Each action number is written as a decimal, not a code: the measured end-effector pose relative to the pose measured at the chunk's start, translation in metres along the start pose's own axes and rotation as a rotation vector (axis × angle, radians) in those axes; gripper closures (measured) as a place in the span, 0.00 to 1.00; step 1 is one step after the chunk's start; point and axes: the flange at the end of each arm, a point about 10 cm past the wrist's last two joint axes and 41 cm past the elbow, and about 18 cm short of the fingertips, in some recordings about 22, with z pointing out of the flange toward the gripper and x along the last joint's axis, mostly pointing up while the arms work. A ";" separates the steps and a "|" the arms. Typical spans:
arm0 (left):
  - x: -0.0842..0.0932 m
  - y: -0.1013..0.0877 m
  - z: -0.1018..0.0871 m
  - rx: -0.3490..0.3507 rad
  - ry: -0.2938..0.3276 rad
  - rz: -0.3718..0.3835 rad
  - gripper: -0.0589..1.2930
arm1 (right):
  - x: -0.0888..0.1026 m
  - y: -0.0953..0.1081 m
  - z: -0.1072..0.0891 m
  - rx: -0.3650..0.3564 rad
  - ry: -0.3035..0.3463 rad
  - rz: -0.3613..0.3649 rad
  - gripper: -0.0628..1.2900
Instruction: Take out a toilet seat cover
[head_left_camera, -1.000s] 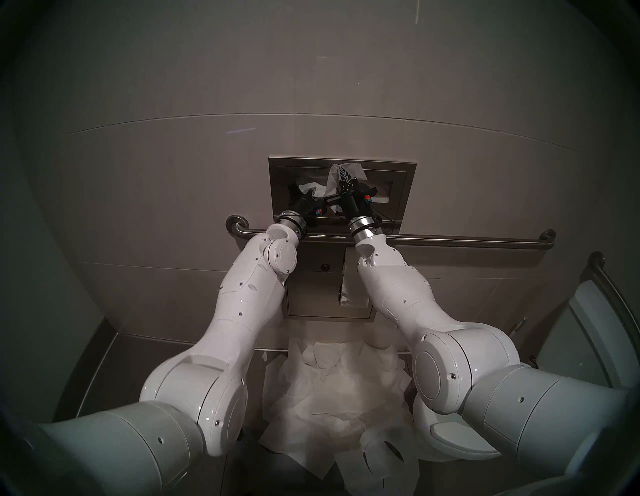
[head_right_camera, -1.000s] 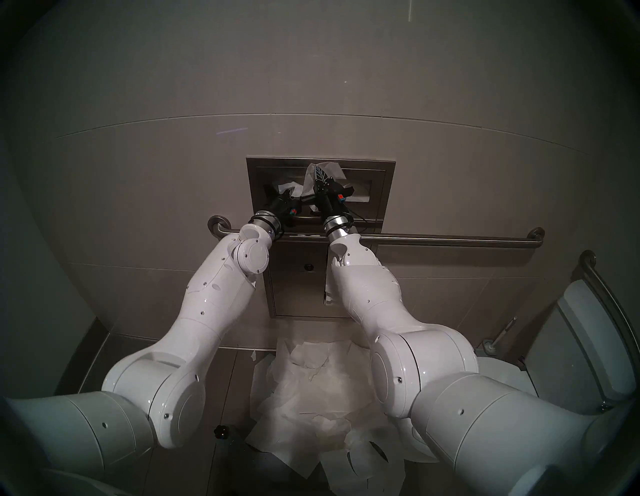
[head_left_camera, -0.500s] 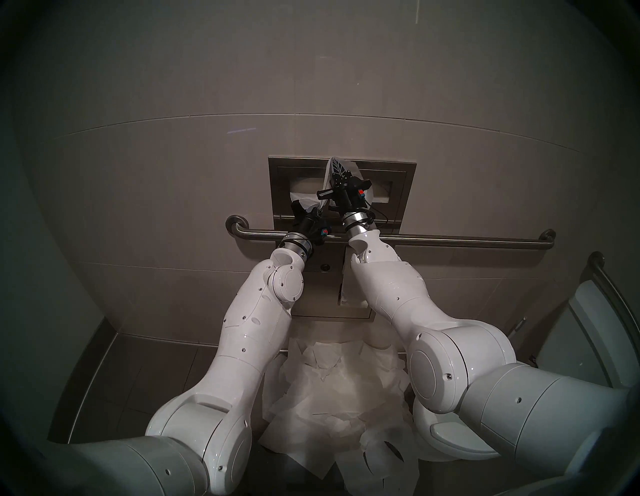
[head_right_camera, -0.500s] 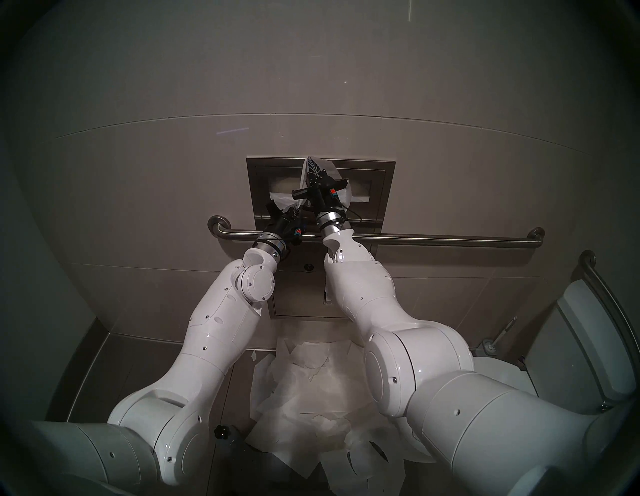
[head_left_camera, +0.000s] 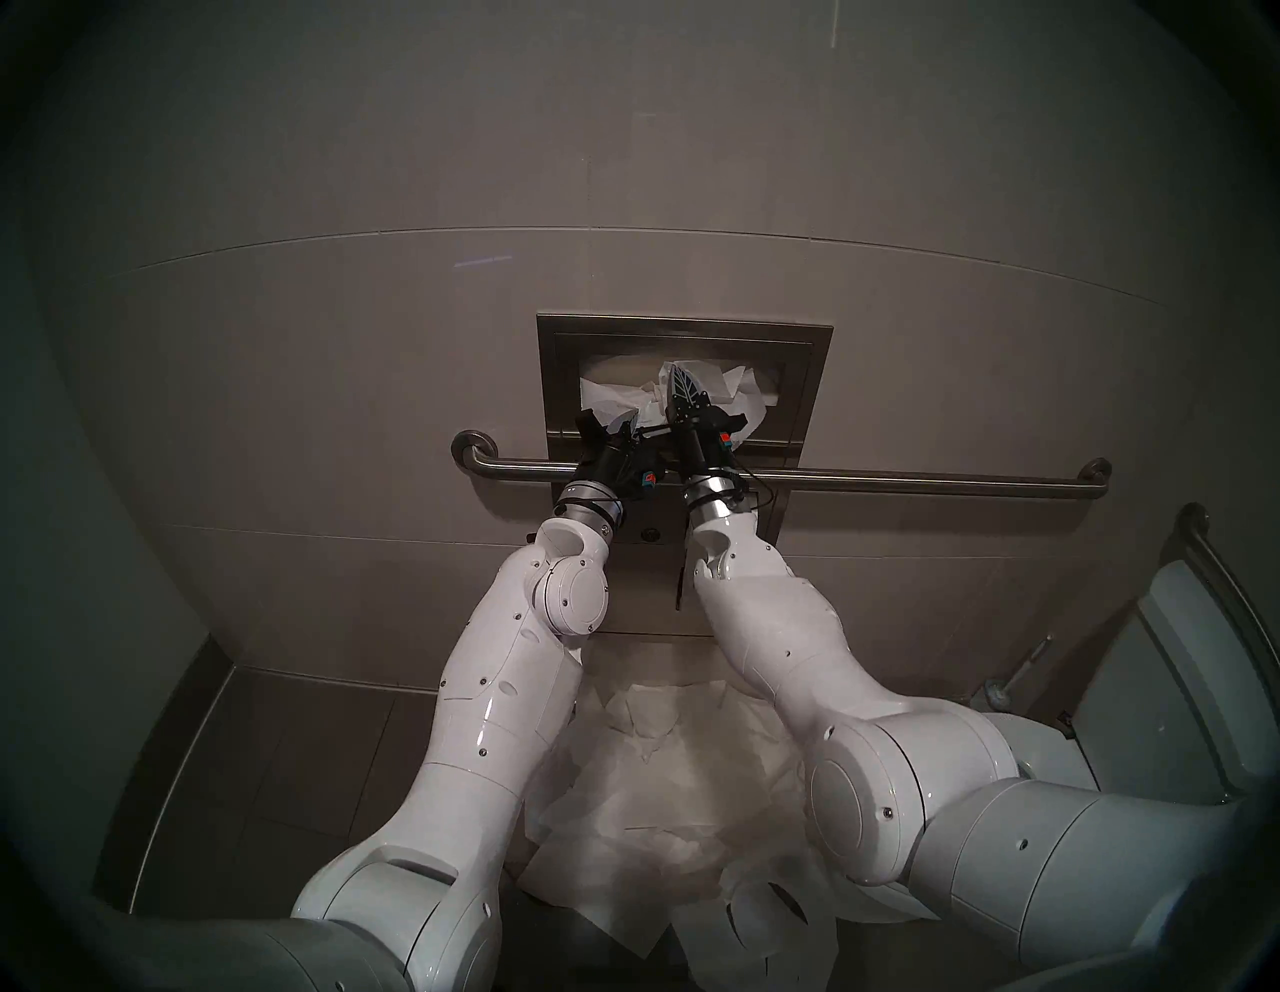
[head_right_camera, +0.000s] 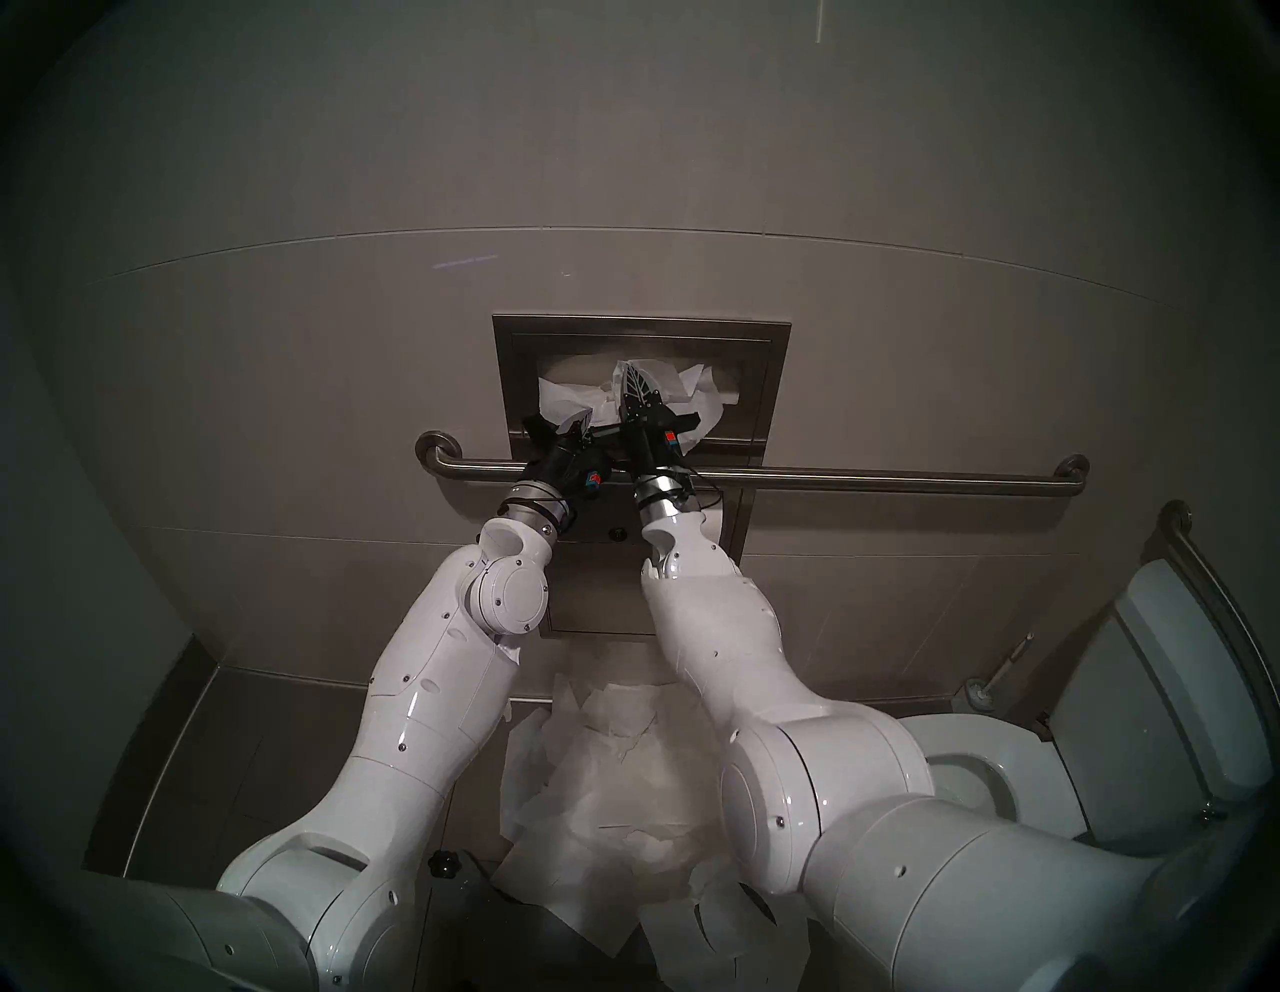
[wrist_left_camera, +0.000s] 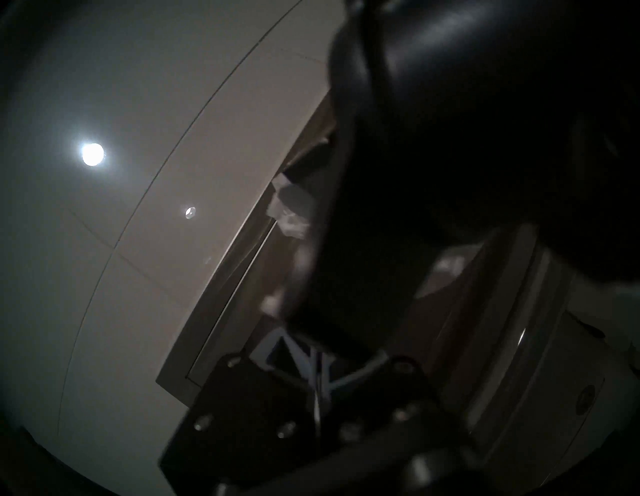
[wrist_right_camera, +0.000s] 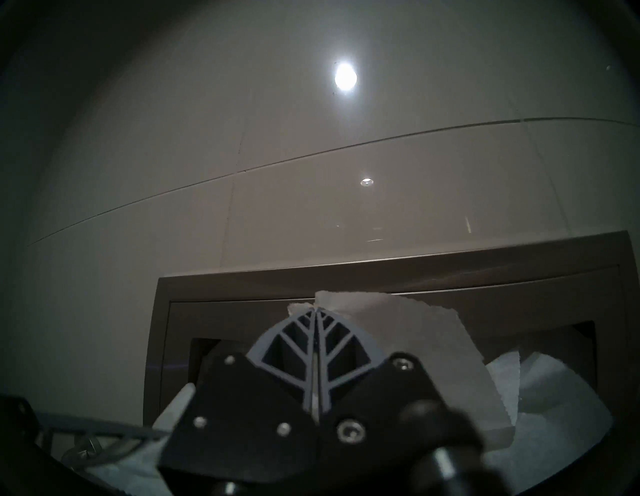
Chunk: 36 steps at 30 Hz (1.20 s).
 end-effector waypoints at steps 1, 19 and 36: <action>0.001 0.000 -0.001 0.002 -0.001 0.002 0.97 | 0.000 -0.001 -0.002 0.000 0.004 -0.002 0.98; 0.025 -0.020 -0.019 0.023 -0.004 0.028 0.97 | 0.039 -0.010 0.020 0.053 0.160 -0.093 0.98; 0.038 -0.042 -0.030 -0.037 -0.056 0.005 0.97 | 0.059 -0.015 0.010 0.069 0.174 -0.211 0.98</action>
